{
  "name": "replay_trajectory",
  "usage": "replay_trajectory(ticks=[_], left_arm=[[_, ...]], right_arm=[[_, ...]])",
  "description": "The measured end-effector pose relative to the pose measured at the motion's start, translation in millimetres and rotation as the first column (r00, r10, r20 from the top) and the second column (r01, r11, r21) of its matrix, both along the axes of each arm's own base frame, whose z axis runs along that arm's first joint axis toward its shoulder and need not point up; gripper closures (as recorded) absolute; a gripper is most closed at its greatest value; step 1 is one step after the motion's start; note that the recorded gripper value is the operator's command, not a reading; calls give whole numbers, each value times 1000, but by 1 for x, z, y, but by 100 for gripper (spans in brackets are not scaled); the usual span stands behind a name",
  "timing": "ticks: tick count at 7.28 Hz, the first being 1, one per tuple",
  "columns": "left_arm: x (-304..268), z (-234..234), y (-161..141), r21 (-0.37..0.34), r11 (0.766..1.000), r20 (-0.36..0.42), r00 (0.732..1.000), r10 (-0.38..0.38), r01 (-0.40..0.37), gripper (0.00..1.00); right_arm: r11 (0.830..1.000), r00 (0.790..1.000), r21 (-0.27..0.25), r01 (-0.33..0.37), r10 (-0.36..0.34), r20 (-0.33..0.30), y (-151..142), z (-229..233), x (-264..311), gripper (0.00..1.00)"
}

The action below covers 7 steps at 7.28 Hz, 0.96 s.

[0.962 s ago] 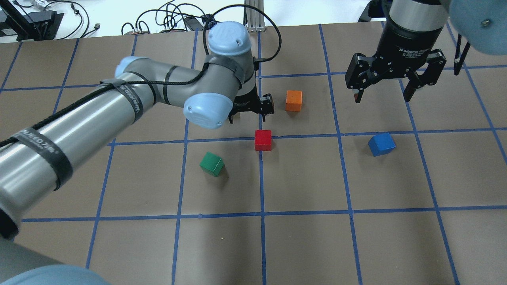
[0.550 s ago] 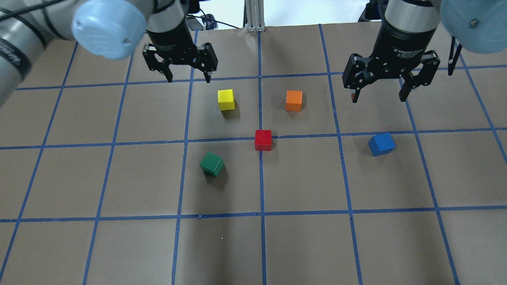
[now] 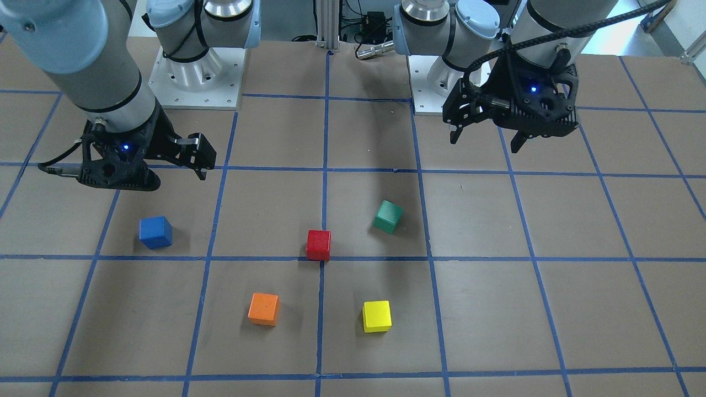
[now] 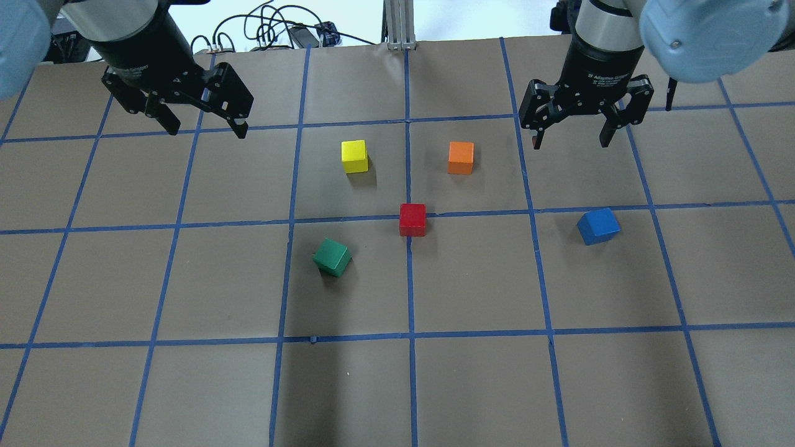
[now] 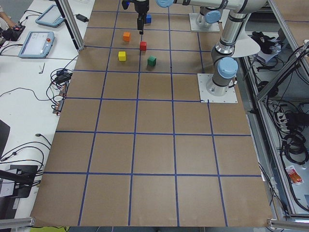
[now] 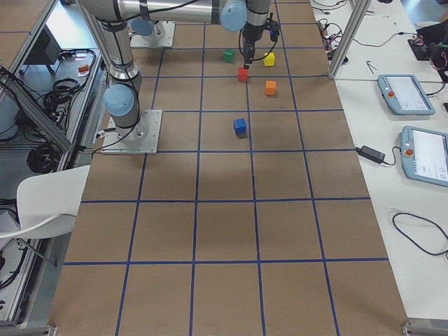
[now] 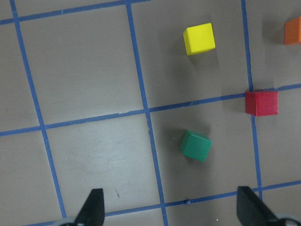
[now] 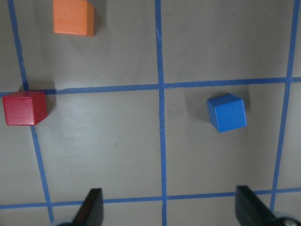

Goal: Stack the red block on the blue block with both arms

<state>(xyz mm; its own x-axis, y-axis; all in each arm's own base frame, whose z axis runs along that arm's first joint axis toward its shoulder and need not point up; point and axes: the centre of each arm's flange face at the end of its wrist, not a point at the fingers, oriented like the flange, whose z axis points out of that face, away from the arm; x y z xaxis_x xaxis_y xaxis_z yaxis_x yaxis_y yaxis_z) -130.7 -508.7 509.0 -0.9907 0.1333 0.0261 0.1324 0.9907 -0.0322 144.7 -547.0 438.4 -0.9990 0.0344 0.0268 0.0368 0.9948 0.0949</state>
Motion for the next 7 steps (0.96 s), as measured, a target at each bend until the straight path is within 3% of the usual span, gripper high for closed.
replay_trajectory(ticks=[2,7], left_arm=[[2,-19,0,-55,998,2,1000,11,-11,0],[6,-16,5,-56,998,40,999,21,-19,0]], right_arm=[[999,1000,-51,-11,11,3,-21,-14,3,0],[990,995,-100,-97,100,22,-32,-46,62,0]])
